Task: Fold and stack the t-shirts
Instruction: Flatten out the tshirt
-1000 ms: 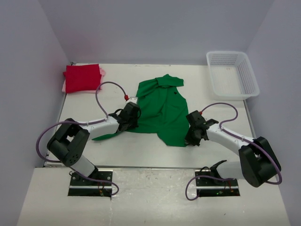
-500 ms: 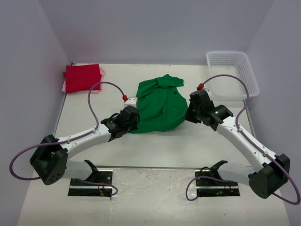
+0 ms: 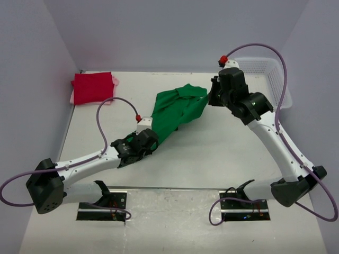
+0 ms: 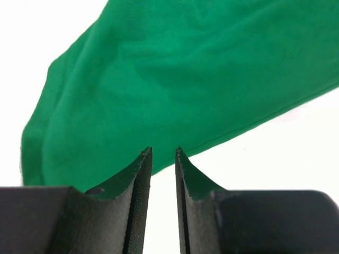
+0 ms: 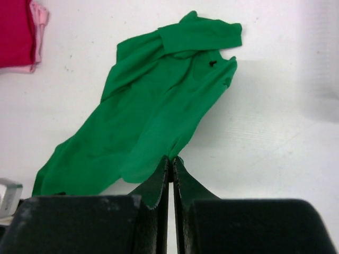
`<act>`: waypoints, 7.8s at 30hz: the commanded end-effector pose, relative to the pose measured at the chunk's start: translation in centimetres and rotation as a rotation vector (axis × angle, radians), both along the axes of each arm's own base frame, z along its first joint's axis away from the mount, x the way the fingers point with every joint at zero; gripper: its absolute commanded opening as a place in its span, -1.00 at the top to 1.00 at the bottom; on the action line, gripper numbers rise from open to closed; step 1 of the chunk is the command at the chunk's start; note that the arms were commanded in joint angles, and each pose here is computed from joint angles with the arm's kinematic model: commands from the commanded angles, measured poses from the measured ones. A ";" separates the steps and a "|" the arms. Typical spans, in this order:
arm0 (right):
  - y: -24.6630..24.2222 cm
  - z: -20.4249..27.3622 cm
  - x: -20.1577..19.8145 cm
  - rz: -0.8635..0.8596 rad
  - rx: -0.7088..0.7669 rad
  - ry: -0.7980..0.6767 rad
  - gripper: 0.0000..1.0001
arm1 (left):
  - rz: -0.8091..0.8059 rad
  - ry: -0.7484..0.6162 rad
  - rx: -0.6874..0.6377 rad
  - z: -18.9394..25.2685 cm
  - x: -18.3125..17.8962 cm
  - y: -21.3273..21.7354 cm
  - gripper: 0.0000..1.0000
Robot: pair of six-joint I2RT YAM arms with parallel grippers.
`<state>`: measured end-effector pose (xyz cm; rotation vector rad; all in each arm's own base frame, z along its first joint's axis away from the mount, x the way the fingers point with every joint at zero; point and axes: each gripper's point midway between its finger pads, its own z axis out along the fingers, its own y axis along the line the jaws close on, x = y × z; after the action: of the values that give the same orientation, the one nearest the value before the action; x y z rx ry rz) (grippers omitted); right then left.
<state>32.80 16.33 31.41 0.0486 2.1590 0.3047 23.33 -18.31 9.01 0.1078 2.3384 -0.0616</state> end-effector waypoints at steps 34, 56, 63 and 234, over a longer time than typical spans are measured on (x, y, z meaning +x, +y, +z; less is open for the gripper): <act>-10.7 -3.8 4.1 -0.289 -0.128 0.128 1.00 | 0.088 0.225 0.262 -6.0 -10.4 0.5 0.36; -10.3 -4.4 4.1 -0.265 -0.119 0.136 1.00 | 0.011 0.232 0.224 -4.9 -13.1 -1.6 0.28; -10.1 -3.9 3.7 -0.254 -0.104 0.124 1.00 | 0.009 0.257 0.238 -6.5 -13.5 -1.3 0.13; -8.1 -3.0 18.1 -0.021 -0.257 -0.045 1.00 | 0.335 -0.301 -0.077 11.2 26.8 14.9 1.00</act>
<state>49.99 8.18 24.46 -0.0667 2.2243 0.0224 47.35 -4.00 17.14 -0.3129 2.1339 -0.0118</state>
